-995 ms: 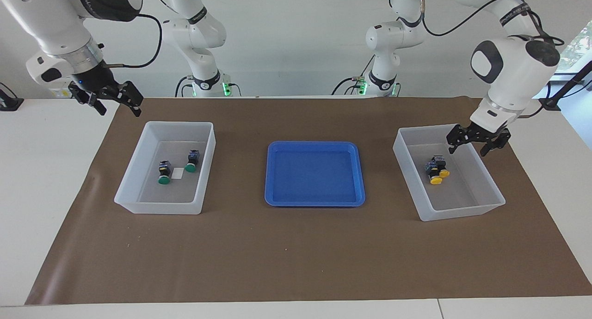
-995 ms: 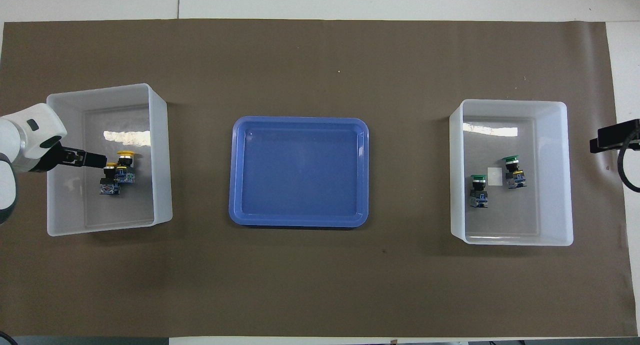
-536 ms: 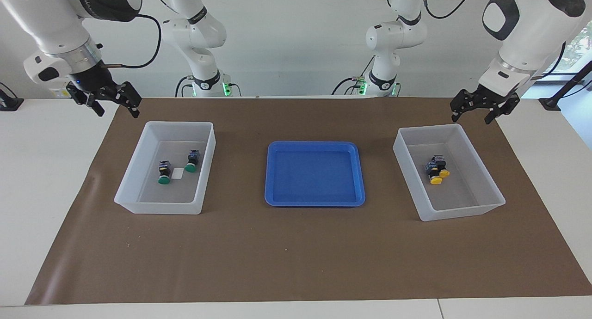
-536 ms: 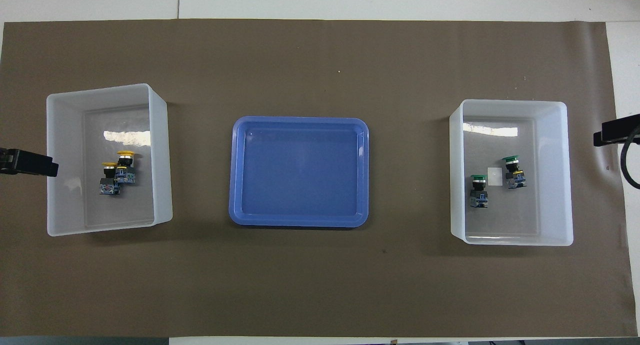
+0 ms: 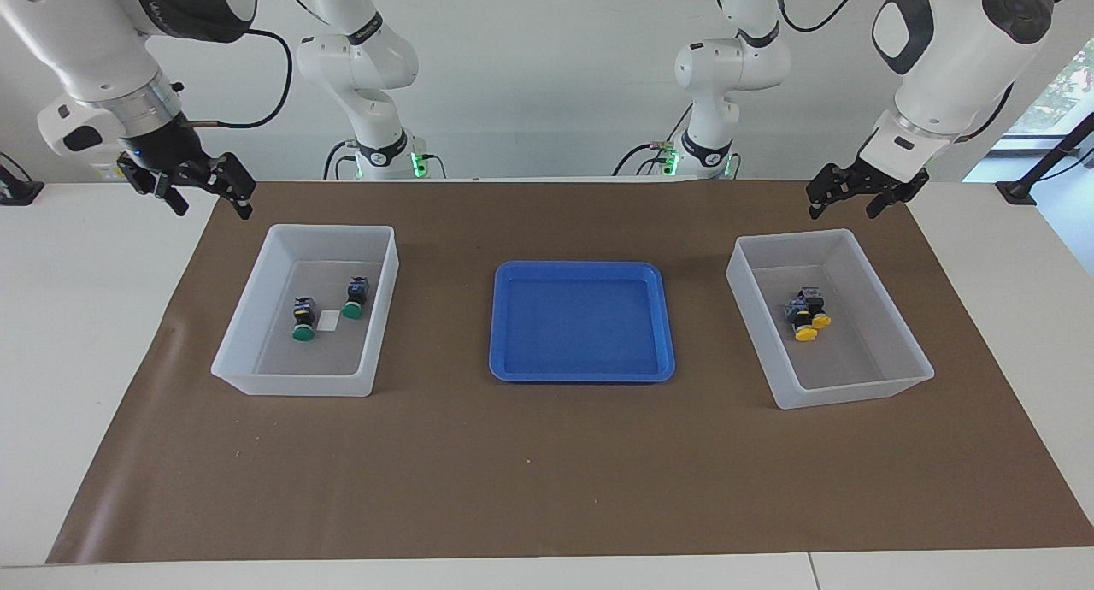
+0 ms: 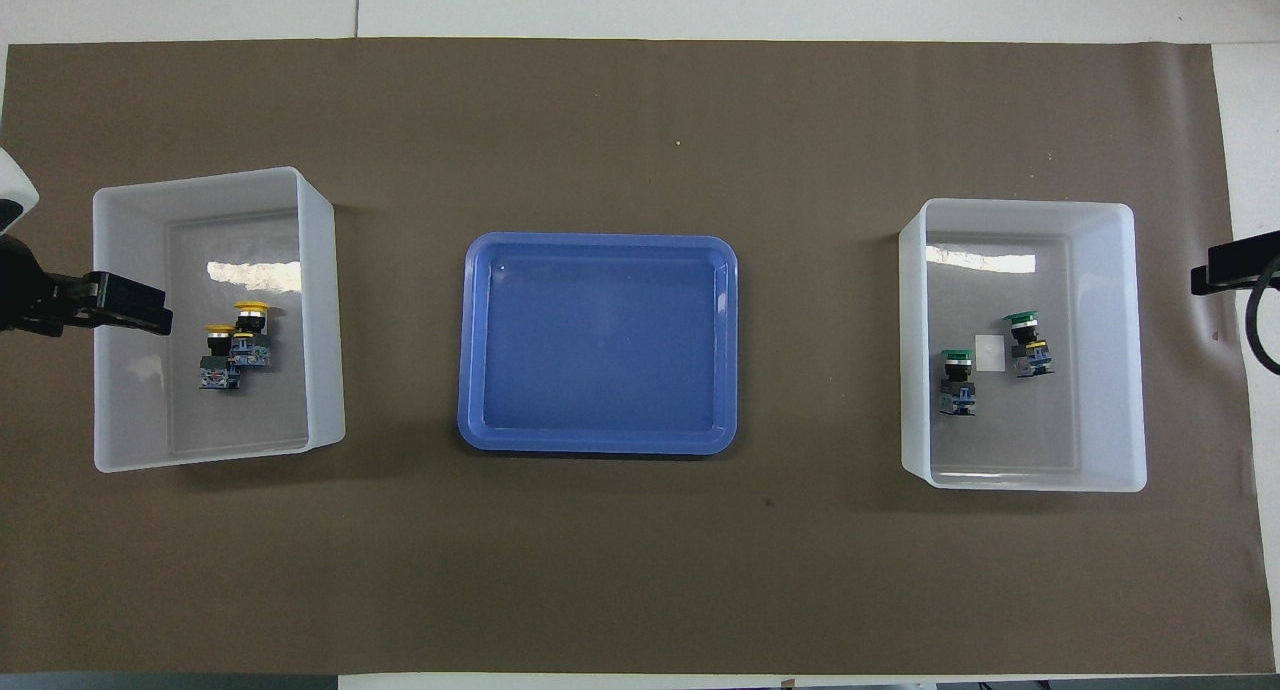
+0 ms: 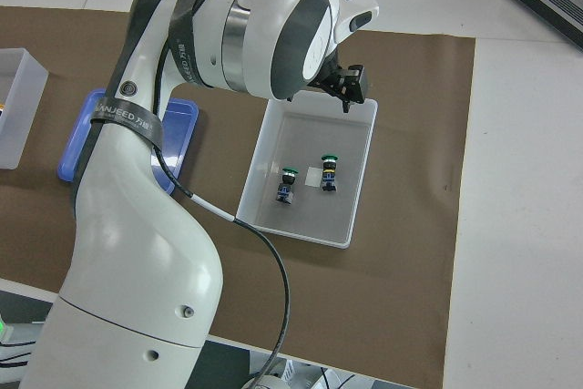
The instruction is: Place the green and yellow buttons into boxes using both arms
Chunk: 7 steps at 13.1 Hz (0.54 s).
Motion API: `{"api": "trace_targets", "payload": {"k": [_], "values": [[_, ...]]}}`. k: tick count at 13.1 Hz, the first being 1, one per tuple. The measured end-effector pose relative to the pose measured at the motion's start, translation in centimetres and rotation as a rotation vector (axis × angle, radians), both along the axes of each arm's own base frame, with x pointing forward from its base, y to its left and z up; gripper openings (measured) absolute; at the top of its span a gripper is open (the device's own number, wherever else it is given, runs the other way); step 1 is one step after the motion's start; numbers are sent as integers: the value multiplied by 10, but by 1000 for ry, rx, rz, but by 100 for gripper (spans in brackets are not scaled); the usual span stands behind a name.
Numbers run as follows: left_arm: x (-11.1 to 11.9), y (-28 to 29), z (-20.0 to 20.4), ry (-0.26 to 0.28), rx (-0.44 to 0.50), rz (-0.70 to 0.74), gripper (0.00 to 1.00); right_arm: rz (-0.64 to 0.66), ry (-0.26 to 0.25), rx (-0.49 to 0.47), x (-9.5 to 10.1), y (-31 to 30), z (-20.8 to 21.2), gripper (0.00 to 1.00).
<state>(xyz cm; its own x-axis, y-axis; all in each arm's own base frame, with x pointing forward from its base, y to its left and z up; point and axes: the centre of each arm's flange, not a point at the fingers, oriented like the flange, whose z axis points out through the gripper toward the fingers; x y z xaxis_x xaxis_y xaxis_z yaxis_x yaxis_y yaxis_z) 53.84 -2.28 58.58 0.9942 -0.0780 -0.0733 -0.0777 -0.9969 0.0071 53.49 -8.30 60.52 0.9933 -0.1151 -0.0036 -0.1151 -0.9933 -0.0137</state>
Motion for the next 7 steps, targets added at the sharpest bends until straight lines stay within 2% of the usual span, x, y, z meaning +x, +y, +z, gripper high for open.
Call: {"api": "trace_targets", "payload": {"k": [3,7], "values": [[6,-15,36,-25,-2,-26,100,0,1,0,0,0,0,100],[7,-16,31,-13,-10,-26,100,1,15,2,-2,1,-2,100]]}}
